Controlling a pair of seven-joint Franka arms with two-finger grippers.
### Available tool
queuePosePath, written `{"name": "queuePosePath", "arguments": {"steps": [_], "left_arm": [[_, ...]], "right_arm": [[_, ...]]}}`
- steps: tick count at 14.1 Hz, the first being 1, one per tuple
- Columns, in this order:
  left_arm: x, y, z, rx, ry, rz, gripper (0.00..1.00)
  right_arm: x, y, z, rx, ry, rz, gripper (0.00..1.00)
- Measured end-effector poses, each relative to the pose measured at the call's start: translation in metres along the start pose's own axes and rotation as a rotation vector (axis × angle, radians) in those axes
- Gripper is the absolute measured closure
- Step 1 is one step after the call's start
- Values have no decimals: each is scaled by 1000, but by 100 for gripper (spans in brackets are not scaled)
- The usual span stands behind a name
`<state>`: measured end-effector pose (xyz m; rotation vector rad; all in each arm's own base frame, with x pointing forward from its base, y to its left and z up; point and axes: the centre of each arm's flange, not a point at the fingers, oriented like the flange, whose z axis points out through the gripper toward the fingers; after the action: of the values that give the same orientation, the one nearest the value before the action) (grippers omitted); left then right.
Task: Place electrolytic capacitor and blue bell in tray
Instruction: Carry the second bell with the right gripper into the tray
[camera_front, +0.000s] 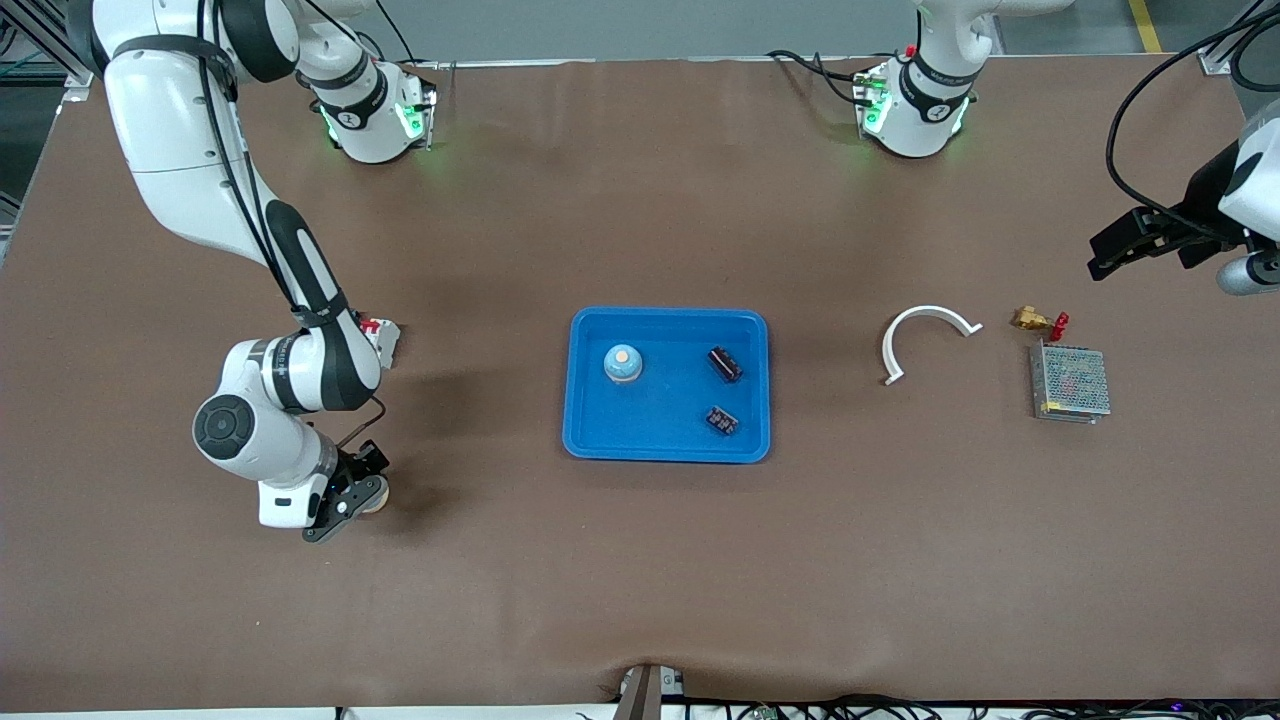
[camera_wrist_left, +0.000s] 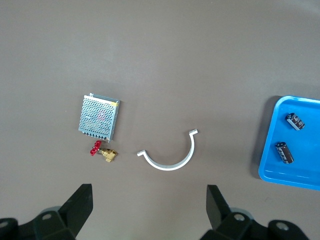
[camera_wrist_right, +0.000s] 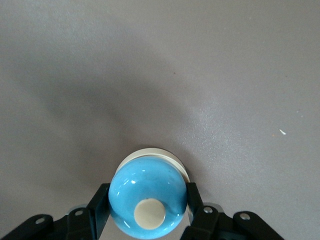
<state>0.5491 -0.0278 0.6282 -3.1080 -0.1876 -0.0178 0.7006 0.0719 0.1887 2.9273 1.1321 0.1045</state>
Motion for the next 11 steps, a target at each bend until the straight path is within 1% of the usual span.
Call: {"name": "queuePosePath", "arguments": {"steps": [3, 6, 8, 11], "left_arm": [[-6, 3, -9, -19, 9, 4, 0], [-15, 4, -8, -11, -42, 10, 0], [-19, 5, -9, -9, -58, 12, 0], [-21, 11, -10, -9, -57, 24, 0]], "right_arm": [[7, 3, -11, 12, -10, -2, 35], [16, 4, -26, 42, -21, 8, 35], [23, 0, -35, 73, -20, 37, 35], [43, -18, -51, 96, -37, 105, 35]]}}
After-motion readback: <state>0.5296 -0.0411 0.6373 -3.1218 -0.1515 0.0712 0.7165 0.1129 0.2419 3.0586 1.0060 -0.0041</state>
